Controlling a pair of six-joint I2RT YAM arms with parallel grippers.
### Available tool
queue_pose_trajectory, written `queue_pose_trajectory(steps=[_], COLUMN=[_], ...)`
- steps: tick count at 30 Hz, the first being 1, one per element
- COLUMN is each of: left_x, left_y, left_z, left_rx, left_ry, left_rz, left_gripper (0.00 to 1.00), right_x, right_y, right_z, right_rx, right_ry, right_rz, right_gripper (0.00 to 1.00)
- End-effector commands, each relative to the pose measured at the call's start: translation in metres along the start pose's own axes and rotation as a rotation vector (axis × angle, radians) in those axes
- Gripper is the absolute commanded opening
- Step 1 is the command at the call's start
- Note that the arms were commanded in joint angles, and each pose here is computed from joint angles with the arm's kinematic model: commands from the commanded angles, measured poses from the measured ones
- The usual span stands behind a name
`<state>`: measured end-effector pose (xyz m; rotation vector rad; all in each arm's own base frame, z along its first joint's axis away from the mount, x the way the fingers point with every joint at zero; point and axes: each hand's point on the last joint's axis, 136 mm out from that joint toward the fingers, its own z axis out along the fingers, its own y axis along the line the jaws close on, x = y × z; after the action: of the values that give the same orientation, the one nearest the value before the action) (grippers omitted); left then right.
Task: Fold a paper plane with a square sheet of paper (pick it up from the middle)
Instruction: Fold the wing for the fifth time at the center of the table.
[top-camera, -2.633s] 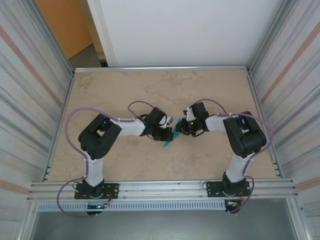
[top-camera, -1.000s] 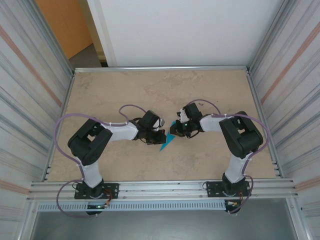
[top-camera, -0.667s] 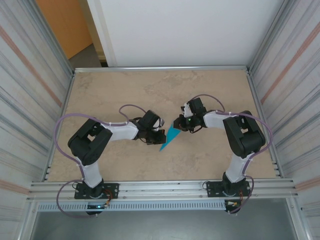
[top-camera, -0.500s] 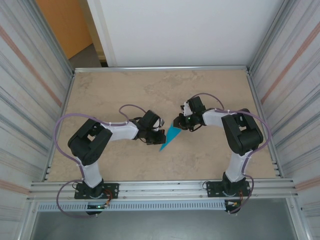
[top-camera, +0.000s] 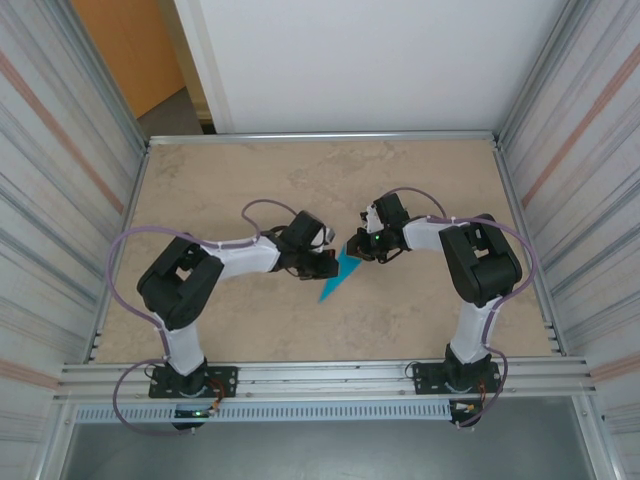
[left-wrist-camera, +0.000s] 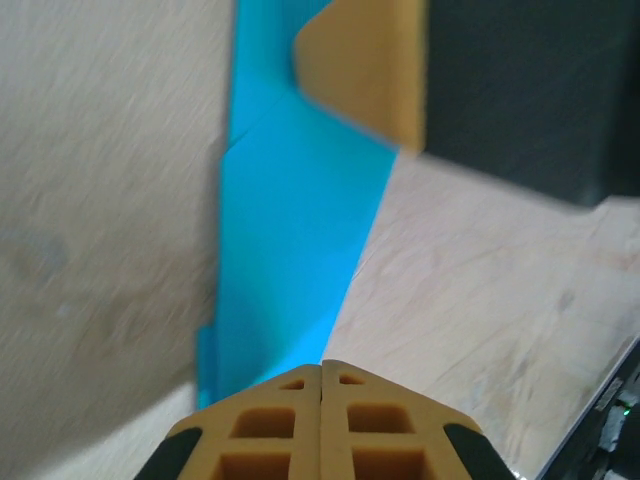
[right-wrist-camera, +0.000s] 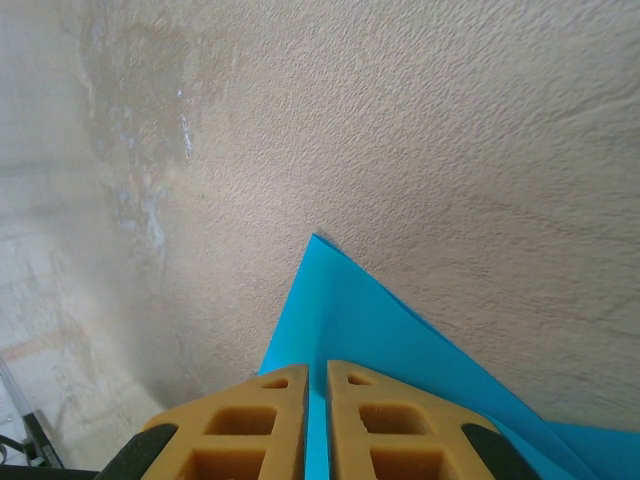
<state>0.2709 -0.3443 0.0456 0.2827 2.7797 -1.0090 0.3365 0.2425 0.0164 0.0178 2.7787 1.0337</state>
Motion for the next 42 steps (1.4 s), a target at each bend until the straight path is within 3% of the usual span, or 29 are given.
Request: queue_pose_trajectory(steps=[1, 14, 22, 31, 42], left_x=[-0.002, 0.018, 0.019, 0.02, 0.045], left_y=[0.004, 0.039, 0.042, 0.045, 0.07], left_z=[0.012, 0.021, 0.021, 0.022, 0.024], left_rx=[-0.021, -0.149, -0.157, -0.159, -0.224], left_ry=[0.022, 0.086, 0.087, 0.092, 0.161], left_rz=[-0.013, -0.119, -0.13, -0.139, -0.179], left_gripper=[0.01, 0.0, 0.0, 0.0, 0.0], right_x=[0.004, -0.006, 0.027, 0.038, -0.003], right_y=[-0.014, 0.026, 0.016, 0.002, -0.043], right_z=[0.005, -0.027, -0.015, -0.003, -0.012], right_rx=[0.037, -0.006, 0.007, 0.025, 0.037], right_ry=[0.016, -0.038, -0.007, 0.031, -0.067], right_rz=[0.005, -0.082, -0.029, 0.008, 0.11], right_gripper=[0.14, 0.15, 0.09, 0.05, 0.06])
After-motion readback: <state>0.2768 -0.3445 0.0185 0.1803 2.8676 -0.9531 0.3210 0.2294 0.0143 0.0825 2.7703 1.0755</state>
